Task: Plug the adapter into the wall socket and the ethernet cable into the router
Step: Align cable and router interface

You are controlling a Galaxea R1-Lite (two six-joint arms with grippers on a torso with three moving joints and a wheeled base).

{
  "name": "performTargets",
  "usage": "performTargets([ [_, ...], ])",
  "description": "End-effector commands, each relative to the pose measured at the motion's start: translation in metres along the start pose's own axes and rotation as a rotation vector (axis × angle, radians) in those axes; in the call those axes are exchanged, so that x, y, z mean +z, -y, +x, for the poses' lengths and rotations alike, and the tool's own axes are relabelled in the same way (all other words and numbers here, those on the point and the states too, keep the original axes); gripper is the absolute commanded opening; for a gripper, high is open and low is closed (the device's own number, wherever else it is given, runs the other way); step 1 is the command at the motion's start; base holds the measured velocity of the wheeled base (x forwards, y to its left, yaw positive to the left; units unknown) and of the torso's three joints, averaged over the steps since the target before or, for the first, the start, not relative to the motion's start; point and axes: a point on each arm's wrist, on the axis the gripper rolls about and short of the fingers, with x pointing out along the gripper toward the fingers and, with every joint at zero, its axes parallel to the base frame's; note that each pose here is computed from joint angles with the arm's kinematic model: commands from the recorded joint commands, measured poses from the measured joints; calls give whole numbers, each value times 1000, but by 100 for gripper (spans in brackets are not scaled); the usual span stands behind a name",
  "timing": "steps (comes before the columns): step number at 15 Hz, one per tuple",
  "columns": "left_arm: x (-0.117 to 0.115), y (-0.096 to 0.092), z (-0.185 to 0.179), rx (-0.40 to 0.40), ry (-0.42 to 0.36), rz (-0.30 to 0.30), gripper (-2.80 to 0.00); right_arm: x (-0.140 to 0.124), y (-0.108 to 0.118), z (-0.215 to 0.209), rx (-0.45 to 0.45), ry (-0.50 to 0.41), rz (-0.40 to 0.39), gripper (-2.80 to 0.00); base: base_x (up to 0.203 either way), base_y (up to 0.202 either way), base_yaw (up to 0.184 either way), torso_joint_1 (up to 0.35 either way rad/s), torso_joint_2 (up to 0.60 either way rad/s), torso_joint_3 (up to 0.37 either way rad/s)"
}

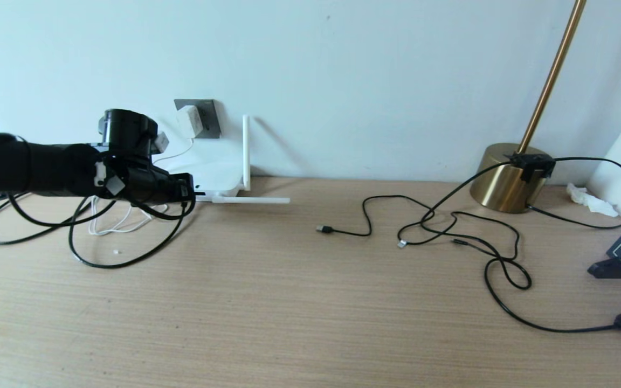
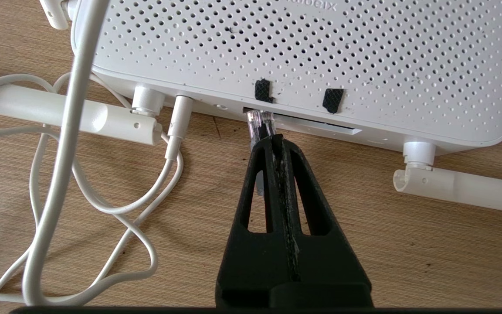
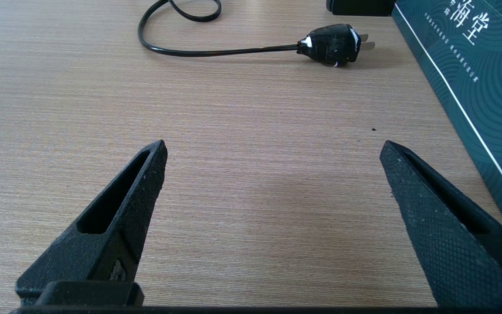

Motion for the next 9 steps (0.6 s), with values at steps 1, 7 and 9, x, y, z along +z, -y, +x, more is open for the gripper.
performTargets([
  [1, -1, -1, 0, 4, -3, 0, -280, 0, 0, 0, 1, -1, 0, 0, 0, 0, 0, 0, 0, 0],
  [7, 1, -2, -3, 5, 1, 0, -280, 0, 0, 0, 1, -1, 0, 0, 0, 0, 0, 0, 0, 0],
  [9, 0, -2, -8, 5, -2, 3, -280, 0, 0, 0, 0, -1, 0, 0, 0, 0, 0, 0, 0, 0],
])
